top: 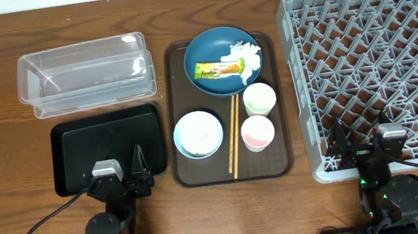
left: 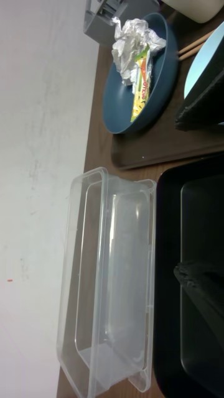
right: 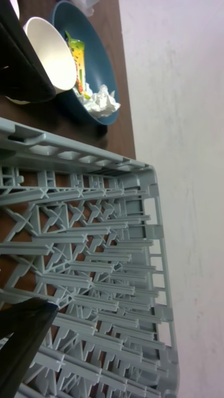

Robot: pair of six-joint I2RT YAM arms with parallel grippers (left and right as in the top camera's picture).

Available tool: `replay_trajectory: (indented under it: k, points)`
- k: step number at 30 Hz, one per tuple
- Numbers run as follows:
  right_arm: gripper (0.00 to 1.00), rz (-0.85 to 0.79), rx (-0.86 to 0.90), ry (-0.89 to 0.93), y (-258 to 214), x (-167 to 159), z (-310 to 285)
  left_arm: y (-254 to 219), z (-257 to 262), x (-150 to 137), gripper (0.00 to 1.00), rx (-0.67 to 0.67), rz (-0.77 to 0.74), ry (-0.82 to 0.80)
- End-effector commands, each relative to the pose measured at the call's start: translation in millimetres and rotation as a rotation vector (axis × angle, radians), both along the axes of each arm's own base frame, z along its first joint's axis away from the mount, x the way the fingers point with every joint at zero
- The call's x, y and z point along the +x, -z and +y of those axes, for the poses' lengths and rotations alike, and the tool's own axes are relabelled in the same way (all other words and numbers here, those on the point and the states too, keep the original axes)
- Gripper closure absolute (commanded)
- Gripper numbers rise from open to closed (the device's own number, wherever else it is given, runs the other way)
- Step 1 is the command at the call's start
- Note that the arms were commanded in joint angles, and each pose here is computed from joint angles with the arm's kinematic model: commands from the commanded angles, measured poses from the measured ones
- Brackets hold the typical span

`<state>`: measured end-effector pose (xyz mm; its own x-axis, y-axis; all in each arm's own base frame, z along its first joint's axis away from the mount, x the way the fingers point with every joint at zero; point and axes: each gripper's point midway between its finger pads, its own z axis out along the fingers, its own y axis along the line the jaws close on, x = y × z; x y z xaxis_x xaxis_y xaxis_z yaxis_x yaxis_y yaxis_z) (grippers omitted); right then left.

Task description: Sort waste into correct bins and load items into the dishwasher rack

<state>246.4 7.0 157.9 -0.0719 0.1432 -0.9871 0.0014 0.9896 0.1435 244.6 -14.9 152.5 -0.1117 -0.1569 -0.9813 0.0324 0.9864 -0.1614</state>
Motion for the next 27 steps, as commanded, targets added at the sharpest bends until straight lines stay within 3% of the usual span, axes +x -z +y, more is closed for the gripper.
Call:
replay_trajectory:
  k: [1, 16, 21, 27]
  points:
    - [0.01, -0.001, -0.001, 0.020, 0.3, -0.1, -4.1, 17.1, 2.9, -0.8, 0.30, 0.019, 0.054, -0.012]
    - [0.01, -0.001, 0.000, 0.019, 0.2, -0.1, -4.0, 17.4, 2.7, -0.9, 0.30, 0.018, 0.056, -0.012]
    - [0.01, -0.002, 0.016, 0.001, -0.5, -0.2, -0.7, 16.6, -1.4, -1.2, 0.30, -0.073, 0.059, 0.001]
    - [0.01, -0.015, 0.018, -0.023, -9.4, -1.2, 3.4, 9.6, -15.5, -2.0, 0.30, -0.086, 0.083, 0.081]
